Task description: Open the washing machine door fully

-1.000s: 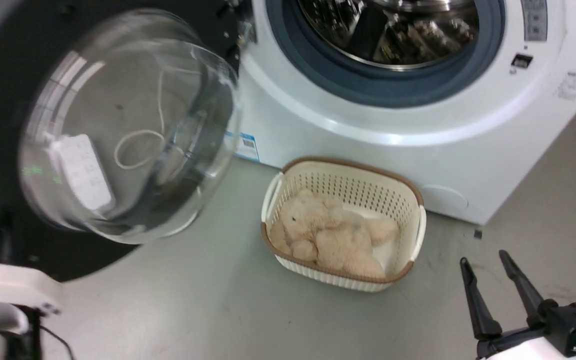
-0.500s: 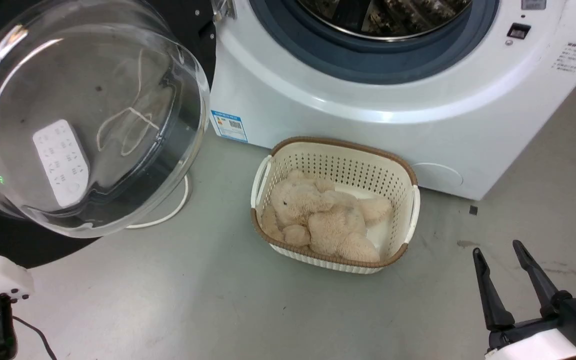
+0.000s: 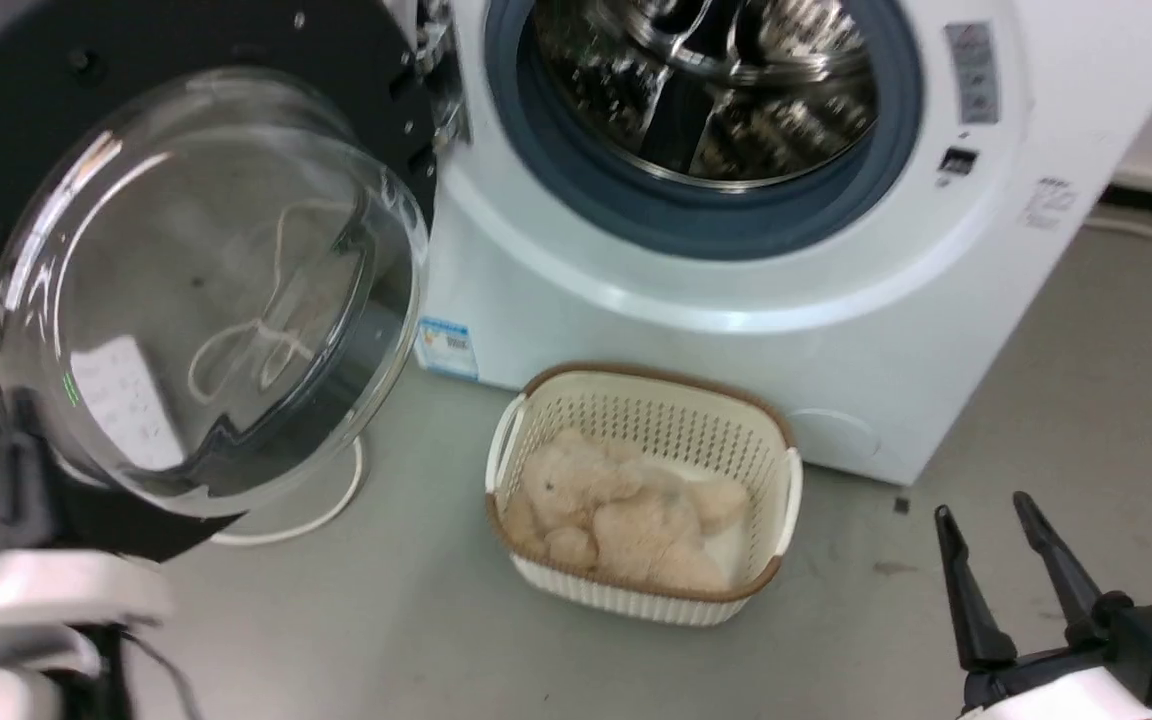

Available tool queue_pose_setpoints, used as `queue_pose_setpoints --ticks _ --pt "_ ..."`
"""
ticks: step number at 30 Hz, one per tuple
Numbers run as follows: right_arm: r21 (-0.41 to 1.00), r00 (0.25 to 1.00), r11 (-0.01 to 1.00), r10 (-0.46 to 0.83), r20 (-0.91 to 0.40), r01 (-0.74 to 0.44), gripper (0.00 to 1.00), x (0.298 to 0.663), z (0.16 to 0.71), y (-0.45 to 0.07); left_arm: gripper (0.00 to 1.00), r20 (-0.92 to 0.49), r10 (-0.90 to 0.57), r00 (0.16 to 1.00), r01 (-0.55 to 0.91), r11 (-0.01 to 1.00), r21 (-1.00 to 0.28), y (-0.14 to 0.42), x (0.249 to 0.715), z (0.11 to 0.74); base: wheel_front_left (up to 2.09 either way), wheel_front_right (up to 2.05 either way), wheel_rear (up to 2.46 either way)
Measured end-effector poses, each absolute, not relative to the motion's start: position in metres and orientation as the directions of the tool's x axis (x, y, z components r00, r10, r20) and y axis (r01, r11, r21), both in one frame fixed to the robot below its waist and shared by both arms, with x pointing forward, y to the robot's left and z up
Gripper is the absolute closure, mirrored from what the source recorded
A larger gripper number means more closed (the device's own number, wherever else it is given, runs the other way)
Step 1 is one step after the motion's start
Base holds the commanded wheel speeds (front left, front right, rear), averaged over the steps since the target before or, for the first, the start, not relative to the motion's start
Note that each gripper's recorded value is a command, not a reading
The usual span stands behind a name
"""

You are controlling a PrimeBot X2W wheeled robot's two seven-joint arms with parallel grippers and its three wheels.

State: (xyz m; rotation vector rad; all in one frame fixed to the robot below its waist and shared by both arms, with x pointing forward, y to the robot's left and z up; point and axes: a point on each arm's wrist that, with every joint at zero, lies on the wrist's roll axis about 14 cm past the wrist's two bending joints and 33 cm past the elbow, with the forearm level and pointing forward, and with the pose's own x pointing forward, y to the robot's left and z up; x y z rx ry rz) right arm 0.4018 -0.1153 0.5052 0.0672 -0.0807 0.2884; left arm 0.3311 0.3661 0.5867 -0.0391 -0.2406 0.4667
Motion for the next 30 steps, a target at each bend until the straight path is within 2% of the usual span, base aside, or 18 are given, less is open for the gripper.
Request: queue_pose_setpoints --ticks 5,10,11,12,16,18,24,30 --pt "0.044 0.967 0.973 0.217 0.130 -0.225 0.00 0.388 0.521 -0.136 1.00 0.261 0.328 0.908 -0.303 0.944 -0.131 0.308 0.336 0.593 0.00 0.00 0.00" --pt "0.043 0.975 0.987 0.149 0.164 -0.158 0.00 0.374 0.533 -0.157 1.00 0.234 0.214 0.948 -0.183 0.972 -0.144 0.259 0.344 0.580 0.00 0.00 0.00" --pt "0.042 0.976 0.988 0.140 0.167 -0.149 0.00 0.371 0.534 -0.160 0.67 0.222 0.194 0.956 -0.165 0.976 -0.142 0.252 0.346 0.575 0.00 0.00 0.00" --pt "0.040 0.977 0.989 0.132 0.165 -0.140 0.00 0.367 0.533 -0.163 0.00 0.205 0.167 0.964 -0.143 0.982 -0.126 0.243 0.347 0.569 0.00 0.00 0.00" --pt "0.045 0.984 0.996 0.073 0.165 -0.081 0.00 0.353 0.533 -0.181 0.00 0.101 0.040 0.994 -0.027 0.992 -0.127 0.185 0.354 0.529 0.00 0.00 0.00" --pt "0.046 0.985 0.996 0.066 0.160 -0.074 0.00 0.350 0.531 -0.183 0.00 0.089 0.021 0.996 -0.009 0.991 -0.136 0.174 0.353 0.524 0.00 0.00 0.00" --pt "0.049 0.986 0.997 0.055 0.156 -0.064 0.00 0.346 0.530 -0.185 0.00 0.053 -0.003 0.999 0.011 0.988 -0.151 0.155 0.348 0.509 0.00 0.00 0.00" --pt "0.053 0.987 0.996 0.058 0.148 -0.066 0.00 0.345 0.527 -0.184 0.00 0.058 -0.014 0.998 0.021 0.993 -0.114 0.153 0.348 0.508 0.00 0.00 0.00"
